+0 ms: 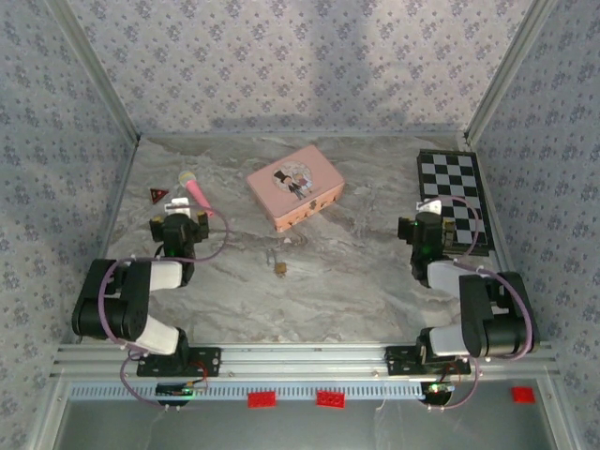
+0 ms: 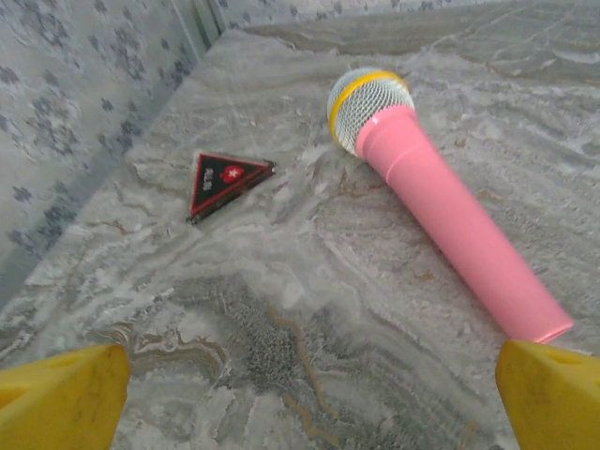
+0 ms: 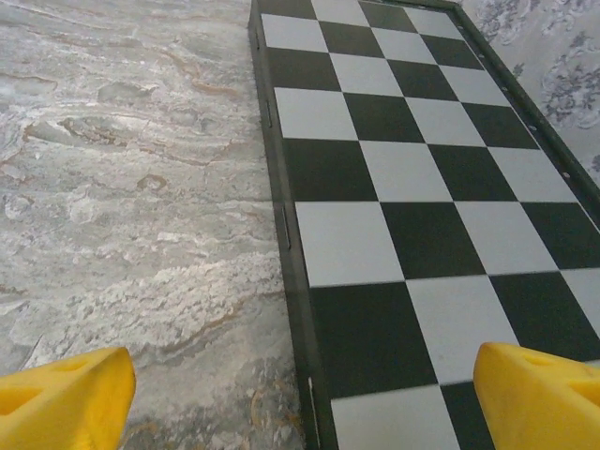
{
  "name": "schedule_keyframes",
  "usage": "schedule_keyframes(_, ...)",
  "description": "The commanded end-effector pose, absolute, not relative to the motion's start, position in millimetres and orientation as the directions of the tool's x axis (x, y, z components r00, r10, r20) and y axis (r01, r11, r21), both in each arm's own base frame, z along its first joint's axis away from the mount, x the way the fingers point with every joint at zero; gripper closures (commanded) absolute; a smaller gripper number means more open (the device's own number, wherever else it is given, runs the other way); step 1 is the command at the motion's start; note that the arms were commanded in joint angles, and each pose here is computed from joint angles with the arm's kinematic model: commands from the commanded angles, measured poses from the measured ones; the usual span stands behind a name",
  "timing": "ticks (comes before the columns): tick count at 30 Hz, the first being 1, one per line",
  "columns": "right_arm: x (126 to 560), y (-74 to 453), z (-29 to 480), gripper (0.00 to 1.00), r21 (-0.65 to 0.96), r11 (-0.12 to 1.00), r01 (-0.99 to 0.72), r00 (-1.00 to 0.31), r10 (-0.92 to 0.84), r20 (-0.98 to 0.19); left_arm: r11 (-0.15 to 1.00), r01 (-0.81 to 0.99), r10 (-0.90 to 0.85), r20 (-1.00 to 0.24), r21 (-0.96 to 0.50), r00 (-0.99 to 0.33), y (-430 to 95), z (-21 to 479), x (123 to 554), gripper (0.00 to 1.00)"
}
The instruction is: Unlock the padlock with the key
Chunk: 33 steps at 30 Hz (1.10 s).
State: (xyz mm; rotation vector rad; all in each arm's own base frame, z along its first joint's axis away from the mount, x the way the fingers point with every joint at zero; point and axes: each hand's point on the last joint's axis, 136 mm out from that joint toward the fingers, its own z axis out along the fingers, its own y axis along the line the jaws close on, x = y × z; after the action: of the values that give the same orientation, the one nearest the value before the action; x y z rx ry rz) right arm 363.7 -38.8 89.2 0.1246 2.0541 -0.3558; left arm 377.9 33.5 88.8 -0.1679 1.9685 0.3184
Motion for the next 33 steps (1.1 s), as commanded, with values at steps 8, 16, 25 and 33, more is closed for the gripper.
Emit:
schedule_keyframes(8,384.8,-18.6,91.3,0.01,-0.091,0.991,0.102,-0.314,-0.055,-0.948,0.985,-0.166,-0.022,-0.933,0.041,-0.359,23.1,90.7,394.3,0.00)
schedule_keyframes(16,389.6,-29.2,86.9,0.01,-0.070,0.987,0.146,-0.378,-0.010,-0.926,0.985,-0.167,-0.023,-0.932,0.040,-0.361,23.8,91.4,394.4,0.00)
schedule_keyframes(25,383.4,-40.6,92.0,0.01,-0.112,0.960,0.257,-0.350,-0.015,-0.937,0.986,-0.162,-0.026,-0.931,0.036,-0.363,22.9,91.1,394.8,0.00)
schedule_keyframes(33,385.3,-40.2,90.6,0.01,-0.092,0.967,0.237,-0.357,-0.002,-0.934,0.986,-0.161,-0.028,-0.931,0.034,-0.365,23.5,90.6,394.7,0.00)
